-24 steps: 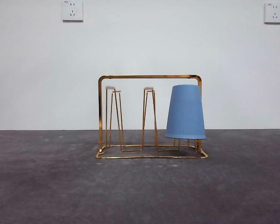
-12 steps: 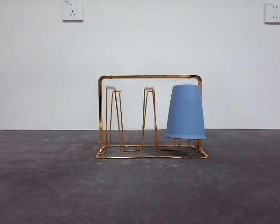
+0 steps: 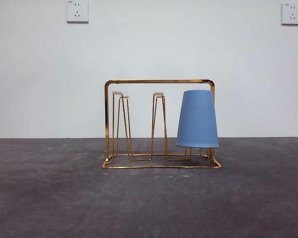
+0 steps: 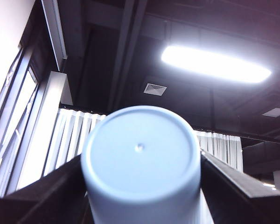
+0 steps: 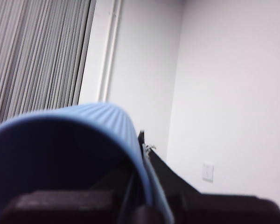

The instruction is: Pick up cup 1,put cup 1 in the cup rack,pick up cup 2,put cup 2 in the cup rack

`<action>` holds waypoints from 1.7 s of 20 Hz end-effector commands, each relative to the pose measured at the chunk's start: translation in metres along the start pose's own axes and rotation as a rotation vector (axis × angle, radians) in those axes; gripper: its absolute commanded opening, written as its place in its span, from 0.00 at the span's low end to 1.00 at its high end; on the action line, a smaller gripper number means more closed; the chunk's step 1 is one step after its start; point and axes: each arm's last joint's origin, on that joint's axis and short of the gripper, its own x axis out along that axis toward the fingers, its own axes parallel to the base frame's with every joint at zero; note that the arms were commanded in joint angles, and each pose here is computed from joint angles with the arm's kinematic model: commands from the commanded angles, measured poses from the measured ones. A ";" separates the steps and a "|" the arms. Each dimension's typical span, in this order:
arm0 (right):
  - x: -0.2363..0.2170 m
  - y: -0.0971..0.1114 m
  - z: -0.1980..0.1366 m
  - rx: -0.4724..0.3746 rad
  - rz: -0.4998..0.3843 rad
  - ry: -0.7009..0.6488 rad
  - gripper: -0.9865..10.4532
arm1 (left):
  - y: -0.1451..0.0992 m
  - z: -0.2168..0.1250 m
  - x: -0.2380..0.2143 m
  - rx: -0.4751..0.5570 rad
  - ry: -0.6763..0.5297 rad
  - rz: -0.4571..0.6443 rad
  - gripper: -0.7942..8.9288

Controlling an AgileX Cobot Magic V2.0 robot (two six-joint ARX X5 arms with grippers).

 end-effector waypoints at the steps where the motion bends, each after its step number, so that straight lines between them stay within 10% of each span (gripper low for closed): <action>1: 0.003 -0.003 -0.011 0.019 -0.024 0.056 0.18 | -0.003 0.000 0.000 -0.003 0.002 -0.028 0.07; 17: -0.054 0.018 0.012 0.044 -0.072 0.310 0.25 | -0.007 0.024 -0.013 0.072 -0.028 0.050 0.07; 27: -0.117 0.035 0.006 0.078 -0.275 0.712 0.25 | 0.030 0.000 -0.065 0.375 0.525 0.830 0.07; 34: -0.121 0.035 0.004 0.046 -0.316 0.761 0.25 | 0.053 -0.025 -0.082 0.431 0.754 1.044 0.07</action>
